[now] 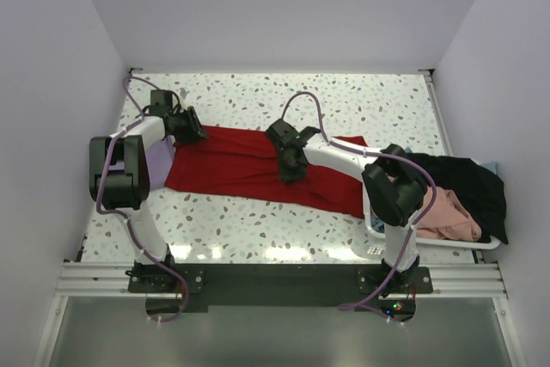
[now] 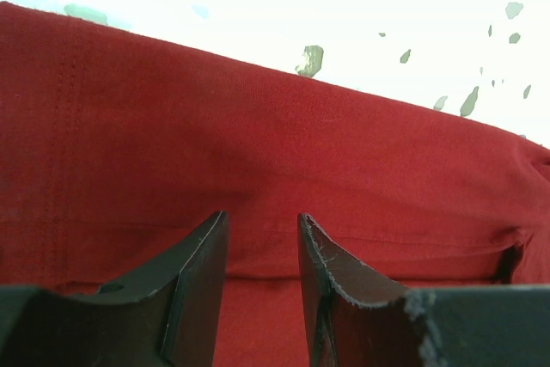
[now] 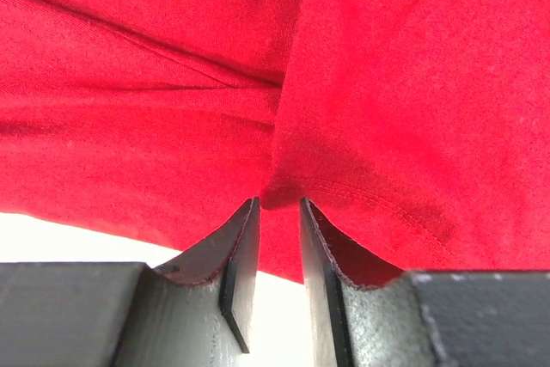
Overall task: Fold and stack the t-shirts
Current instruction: Fold the tshirt
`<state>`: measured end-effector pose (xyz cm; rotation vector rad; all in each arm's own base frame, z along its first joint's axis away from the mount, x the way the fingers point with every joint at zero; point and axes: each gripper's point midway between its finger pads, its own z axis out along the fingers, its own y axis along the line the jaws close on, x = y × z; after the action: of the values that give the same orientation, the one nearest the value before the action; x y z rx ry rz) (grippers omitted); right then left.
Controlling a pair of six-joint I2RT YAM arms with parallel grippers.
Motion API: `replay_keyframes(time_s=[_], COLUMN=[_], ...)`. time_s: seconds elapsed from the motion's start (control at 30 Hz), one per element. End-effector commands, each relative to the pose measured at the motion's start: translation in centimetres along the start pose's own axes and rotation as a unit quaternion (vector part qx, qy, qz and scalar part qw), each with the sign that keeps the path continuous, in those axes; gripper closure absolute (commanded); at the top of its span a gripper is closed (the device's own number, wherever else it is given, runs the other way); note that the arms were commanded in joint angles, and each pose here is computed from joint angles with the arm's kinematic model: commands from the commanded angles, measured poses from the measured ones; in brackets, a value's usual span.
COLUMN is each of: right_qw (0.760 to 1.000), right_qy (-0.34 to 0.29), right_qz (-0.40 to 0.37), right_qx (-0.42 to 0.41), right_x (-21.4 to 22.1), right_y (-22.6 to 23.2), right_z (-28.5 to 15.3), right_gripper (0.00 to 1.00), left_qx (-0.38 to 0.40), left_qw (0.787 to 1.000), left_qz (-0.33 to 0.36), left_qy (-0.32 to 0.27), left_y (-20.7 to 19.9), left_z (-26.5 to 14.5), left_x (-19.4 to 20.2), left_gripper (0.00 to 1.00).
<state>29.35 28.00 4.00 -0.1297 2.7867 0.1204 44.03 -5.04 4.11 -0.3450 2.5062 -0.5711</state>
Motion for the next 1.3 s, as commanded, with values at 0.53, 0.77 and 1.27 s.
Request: replay_keyframes(time_s=[0.53, 0.77, 1.27], right_qw=[1.000, 1.000, 0.999], right_qy=[-0.015, -0.010, 0.023], right_qz=[-0.009, -0.011, -0.014], right_qx=[-0.005, -0.002, -0.023], right_x=[-1.3, -1.2, 0.5], right_y=[0.9, 0.8, 0.5], right_z=[0.7, 1.1, -1.8], right_gripper=[0.78, 0.96, 1.00], left_qx=[0.009, 0.011, 0.017], left_qw=[1.000, 1.000, 1.000], left_qz=[0.008, 0.009, 0.009], left_qy=[-0.017, -0.017, -0.021], left_y=[-0.2, -0.3, -0.5], left_z=[-0.3, -0.4, -0.6], left_x=[-1.2, -1.2, -1.2], left_gripper=[0.57, 0.57, 0.57])
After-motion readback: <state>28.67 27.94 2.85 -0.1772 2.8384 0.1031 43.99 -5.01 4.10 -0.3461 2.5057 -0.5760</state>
